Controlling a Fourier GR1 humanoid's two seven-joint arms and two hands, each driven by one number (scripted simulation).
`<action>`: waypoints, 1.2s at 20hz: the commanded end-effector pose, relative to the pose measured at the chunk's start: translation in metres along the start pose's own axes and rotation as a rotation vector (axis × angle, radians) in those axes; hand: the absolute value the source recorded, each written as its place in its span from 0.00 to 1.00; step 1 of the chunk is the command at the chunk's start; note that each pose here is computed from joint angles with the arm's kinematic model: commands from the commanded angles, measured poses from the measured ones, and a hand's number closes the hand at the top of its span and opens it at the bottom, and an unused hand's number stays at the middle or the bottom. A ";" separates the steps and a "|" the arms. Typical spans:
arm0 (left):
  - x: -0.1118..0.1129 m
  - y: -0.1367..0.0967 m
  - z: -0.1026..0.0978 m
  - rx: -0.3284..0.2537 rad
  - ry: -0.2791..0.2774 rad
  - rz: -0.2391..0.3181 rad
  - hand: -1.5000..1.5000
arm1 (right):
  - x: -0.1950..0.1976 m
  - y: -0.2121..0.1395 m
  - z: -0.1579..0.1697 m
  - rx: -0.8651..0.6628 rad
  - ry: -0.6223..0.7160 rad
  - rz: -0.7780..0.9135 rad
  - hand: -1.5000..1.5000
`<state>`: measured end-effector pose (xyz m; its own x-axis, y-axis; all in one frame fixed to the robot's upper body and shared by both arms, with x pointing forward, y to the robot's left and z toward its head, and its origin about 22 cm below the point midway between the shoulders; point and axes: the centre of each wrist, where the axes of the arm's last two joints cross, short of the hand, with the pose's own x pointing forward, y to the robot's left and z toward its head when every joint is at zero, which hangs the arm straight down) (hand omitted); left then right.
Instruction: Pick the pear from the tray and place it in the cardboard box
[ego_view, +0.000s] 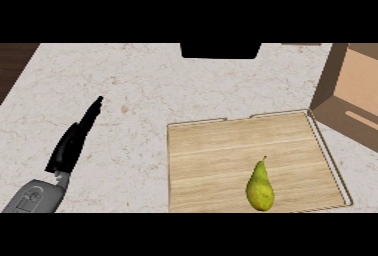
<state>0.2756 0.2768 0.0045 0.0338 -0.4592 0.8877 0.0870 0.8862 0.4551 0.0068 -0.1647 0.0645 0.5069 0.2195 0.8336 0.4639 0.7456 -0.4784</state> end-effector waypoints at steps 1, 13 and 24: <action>0.003 -0.018 -0.013 -0.010 0.000 -0.002 0.50 | 0.014 0.021 -0.020 0.052 -0.016 0.008 0.00; -0.004 0.010 0.009 0.014 0.020 -0.007 0.50 | 0.024 0.055 -0.068 -0.033 -0.043 0.115 0.00; -0.016 -0.012 0.000 0.009 0.016 -0.006 0.50 | 0.044 0.081 -0.068 0.041 -0.013 0.123 0.00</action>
<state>0.2727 0.2828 -0.0070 0.0542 -0.4547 0.8890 0.0732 0.8897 0.4506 0.1140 -0.1481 0.0355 0.5310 0.3403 0.7760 0.3646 0.7349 -0.5718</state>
